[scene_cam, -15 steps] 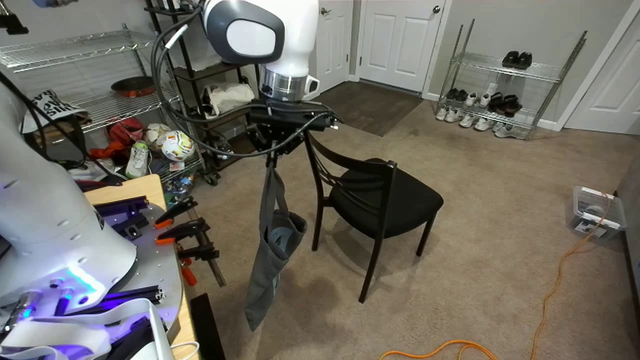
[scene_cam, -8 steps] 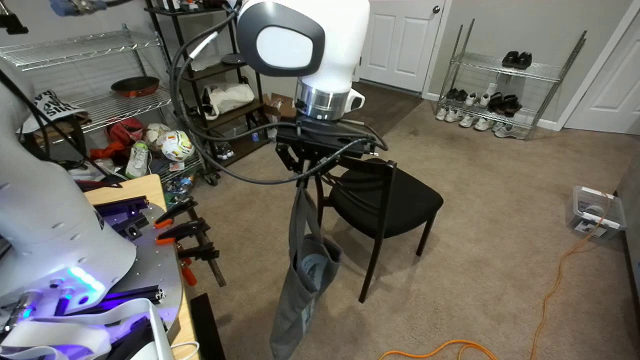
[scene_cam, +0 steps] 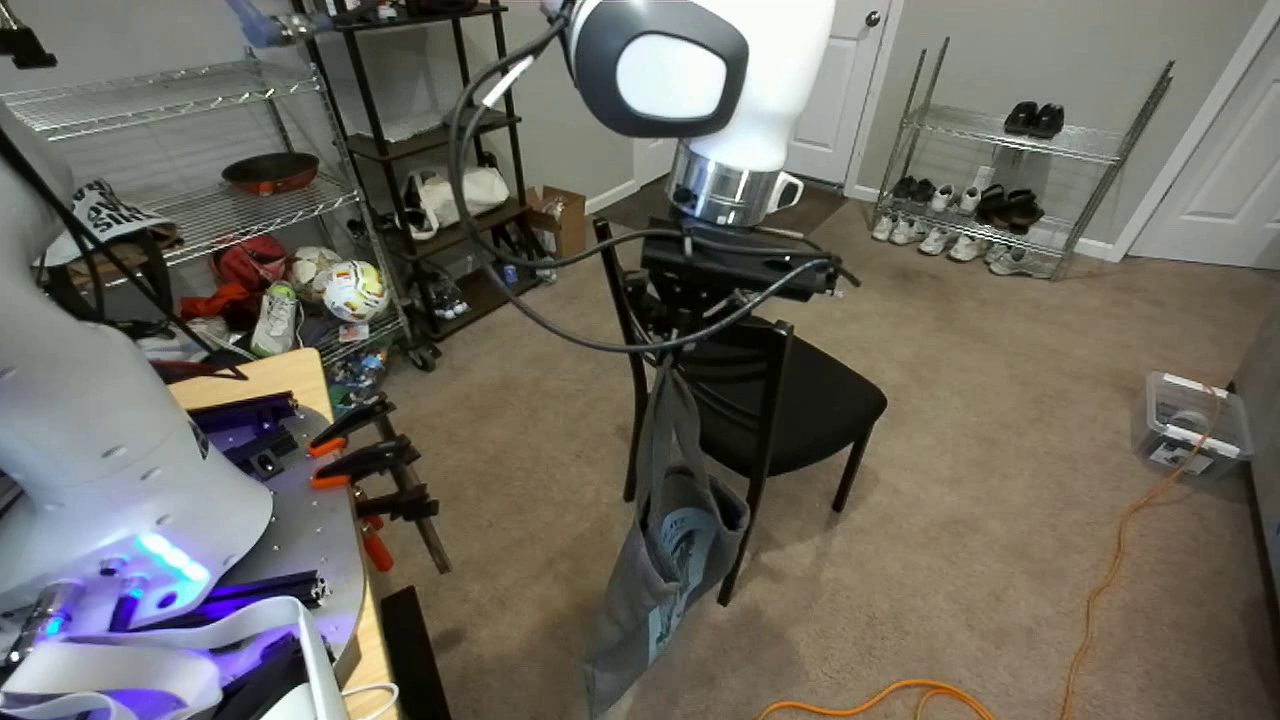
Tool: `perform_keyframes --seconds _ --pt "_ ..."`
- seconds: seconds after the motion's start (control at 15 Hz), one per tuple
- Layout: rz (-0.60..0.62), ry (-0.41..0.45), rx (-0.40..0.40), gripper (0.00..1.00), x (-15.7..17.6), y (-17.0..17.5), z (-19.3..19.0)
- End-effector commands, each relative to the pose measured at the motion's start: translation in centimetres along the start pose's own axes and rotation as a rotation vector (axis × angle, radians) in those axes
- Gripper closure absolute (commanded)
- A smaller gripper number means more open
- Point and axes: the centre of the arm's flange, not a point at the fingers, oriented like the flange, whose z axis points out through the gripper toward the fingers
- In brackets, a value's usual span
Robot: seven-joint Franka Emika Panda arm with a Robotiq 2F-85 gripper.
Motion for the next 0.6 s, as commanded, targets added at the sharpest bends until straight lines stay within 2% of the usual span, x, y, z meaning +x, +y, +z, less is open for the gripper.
perform_keyframes --seconds 0.0,0.2,0.53 --pt "-0.017 -0.024 -0.002 0.97 1.9 4.6 -3.0" --pt "-0.019 -0.02 -0.01 0.97 2.4 6.1 -4.2" --pt "0.024 -0.023 0.011 0.97 0.6 8.6 -4.1"
